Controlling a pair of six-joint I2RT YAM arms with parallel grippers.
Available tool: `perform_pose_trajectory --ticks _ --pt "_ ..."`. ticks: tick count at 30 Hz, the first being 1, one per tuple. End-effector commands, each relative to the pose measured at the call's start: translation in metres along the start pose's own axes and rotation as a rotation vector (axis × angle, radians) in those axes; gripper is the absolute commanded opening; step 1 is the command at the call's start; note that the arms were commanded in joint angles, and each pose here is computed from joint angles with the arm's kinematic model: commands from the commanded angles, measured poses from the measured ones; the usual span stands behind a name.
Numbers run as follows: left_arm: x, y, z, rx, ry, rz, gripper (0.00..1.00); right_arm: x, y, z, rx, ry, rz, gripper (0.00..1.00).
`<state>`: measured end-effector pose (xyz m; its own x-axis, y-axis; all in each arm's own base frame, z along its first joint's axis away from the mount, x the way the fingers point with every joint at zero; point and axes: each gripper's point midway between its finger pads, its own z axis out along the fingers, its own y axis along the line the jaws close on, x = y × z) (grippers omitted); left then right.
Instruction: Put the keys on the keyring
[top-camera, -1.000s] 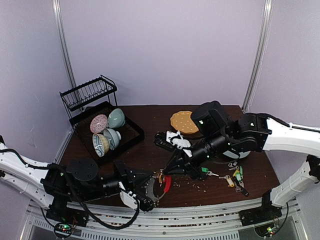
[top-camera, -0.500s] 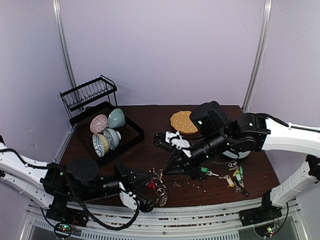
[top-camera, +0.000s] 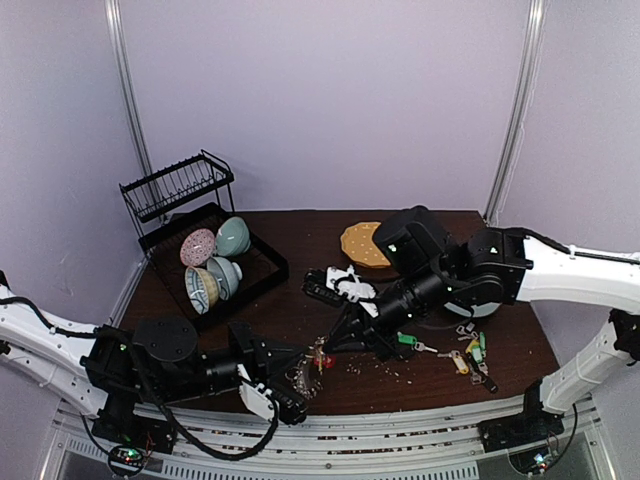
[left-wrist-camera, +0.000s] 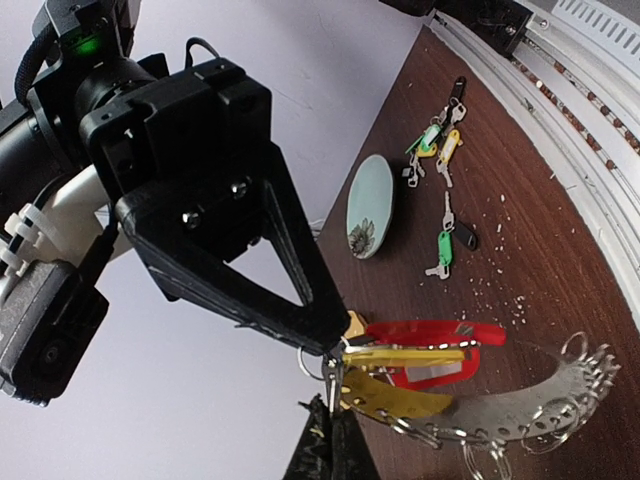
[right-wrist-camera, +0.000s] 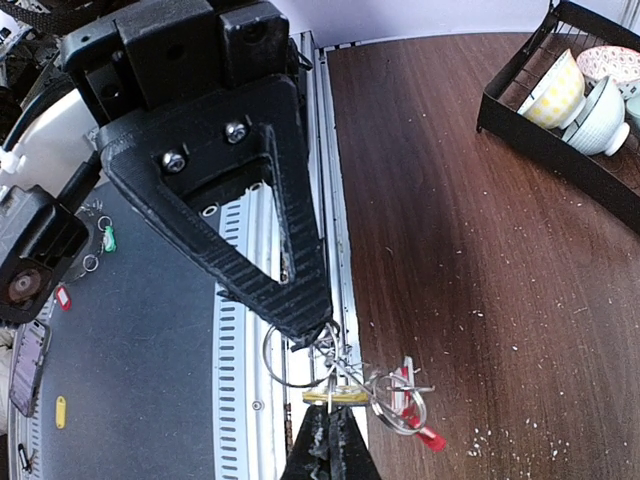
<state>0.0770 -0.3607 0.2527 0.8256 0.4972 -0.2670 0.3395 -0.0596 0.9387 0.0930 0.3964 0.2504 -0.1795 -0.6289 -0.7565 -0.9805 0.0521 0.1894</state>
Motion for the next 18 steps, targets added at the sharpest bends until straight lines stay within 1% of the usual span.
perform_pose_trajectory --ticks 1,5,18 --pt "-0.008 0.026 -0.002 -0.079 -0.021 -0.063 0.0 -0.008 0.011 -0.002 -0.056 -0.014 -0.011 0.0" --pt "-0.004 0.024 0.0 -0.075 0.009 -0.056 0.0 -0.01 0.016 -0.004 -0.078 -0.028 -0.016 0.0" --pt "0.0 0.027 0.002 -0.096 0.041 -0.073 0.0 -0.011 0.029 -0.003 -0.154 -0.043 -0.02 0.0"
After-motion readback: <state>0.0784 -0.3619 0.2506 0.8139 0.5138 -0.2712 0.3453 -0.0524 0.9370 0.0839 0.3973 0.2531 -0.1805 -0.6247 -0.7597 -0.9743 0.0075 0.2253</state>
